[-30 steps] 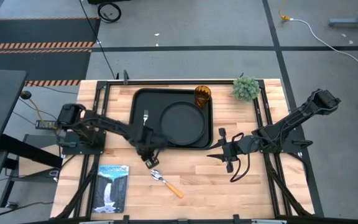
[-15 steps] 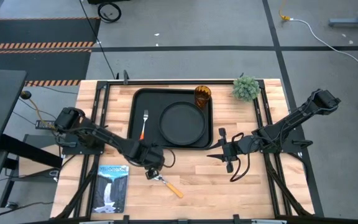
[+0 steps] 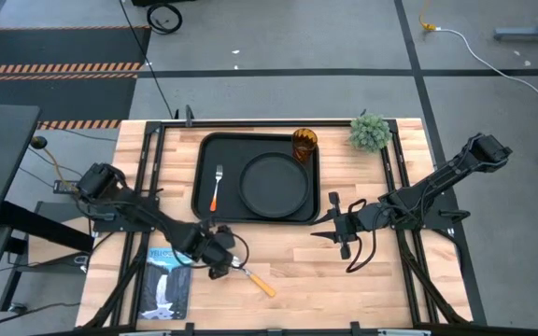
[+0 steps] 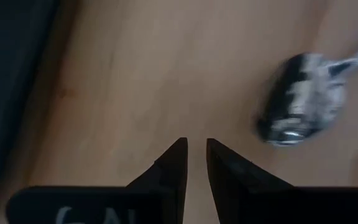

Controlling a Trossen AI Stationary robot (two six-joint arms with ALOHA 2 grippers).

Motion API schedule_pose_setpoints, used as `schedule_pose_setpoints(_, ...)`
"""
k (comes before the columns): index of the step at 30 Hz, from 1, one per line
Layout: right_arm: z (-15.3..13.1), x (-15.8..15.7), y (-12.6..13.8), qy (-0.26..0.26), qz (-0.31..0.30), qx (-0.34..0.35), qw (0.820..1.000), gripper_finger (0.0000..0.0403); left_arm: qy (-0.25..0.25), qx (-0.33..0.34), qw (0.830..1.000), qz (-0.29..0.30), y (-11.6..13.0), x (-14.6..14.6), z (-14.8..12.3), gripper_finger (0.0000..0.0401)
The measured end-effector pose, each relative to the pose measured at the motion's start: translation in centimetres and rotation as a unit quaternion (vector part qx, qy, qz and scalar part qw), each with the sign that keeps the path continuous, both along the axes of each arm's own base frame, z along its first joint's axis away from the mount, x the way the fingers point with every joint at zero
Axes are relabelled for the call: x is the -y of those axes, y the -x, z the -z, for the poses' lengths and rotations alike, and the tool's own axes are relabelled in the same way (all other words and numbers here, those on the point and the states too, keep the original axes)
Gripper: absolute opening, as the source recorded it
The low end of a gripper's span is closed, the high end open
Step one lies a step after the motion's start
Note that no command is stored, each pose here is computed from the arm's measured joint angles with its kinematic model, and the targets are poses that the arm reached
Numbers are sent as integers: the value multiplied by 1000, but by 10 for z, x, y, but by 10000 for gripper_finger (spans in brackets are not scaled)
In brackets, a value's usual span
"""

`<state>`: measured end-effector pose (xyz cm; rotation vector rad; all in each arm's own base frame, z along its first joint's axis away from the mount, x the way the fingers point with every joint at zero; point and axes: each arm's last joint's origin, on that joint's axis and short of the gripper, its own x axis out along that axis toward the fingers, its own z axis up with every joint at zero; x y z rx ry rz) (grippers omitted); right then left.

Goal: Pick and place plate/cup/fork/spoon on tray
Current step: Put the yellow spoon on the black serving tray beside the orange fork

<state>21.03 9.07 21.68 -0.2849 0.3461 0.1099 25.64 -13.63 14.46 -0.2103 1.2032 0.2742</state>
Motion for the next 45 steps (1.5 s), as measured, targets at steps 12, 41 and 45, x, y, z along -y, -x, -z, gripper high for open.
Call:
schedule_pose_setpoints(12, -2, -1, -1, -10, -12, 9, 1000, 123, 19, 45, 999, -14, 12, -4, -24, 61)
schedule_pose_setpoints(41, -4, -6, 1, -14, -23, 18, 999, 123, 237, 156, 934, -218, 41, -20, -2, 177)
schedule_pose_setpoints(45, -4, -6, 1, -14, -24, 18, 999, 123, 234, 150, 934, -223, 38, -18, 5, 180)
